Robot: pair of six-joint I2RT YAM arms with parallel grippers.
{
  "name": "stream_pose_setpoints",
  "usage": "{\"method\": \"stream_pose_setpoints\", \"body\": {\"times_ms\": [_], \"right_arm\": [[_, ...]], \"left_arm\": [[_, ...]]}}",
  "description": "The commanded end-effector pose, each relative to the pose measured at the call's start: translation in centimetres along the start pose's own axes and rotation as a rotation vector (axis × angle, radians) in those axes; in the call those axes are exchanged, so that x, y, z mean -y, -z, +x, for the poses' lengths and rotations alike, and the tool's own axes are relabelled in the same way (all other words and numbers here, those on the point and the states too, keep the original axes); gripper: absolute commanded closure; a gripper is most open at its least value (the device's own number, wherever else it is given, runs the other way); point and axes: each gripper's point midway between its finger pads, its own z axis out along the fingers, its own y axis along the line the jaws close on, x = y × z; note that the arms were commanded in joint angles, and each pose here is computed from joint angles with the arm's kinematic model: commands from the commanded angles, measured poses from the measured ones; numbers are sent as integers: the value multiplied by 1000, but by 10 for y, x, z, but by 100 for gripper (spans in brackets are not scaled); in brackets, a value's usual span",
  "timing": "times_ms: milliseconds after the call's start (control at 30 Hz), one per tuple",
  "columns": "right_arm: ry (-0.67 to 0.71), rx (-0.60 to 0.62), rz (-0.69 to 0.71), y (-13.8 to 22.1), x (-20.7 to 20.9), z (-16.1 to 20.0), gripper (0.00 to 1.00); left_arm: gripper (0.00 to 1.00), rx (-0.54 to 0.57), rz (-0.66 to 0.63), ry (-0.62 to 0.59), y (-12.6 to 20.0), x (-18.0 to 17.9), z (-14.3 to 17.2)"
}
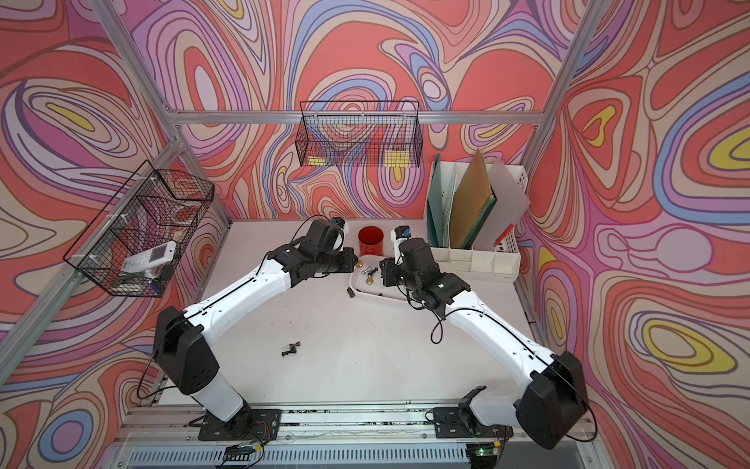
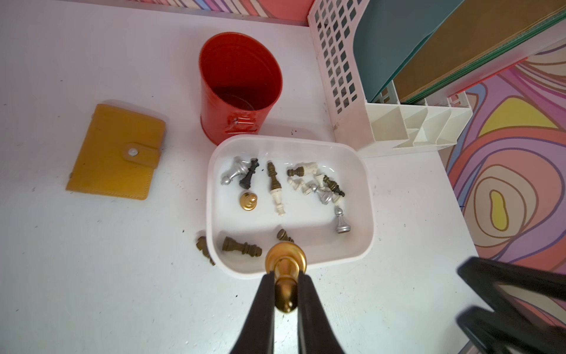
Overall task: Put the chess pieces into the storage box
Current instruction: Place the chess piece in the storage box.
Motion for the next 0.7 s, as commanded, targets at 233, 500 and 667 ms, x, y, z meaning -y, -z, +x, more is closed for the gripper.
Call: {"method": "stream_pose_setpoints", "body": {"times_ms": [233,500,667], "right_arm": [[11,167,205,54,43,-13,67],[15,149,189,49,42,-6,67],[9,140,173,46,40,-3,67]], "left_arm": [[96,-129,19,-70,-70,25,21],[89,-189,51,-95,-111,40,40],[71,-212,42,-99,-117,41,45]]}}
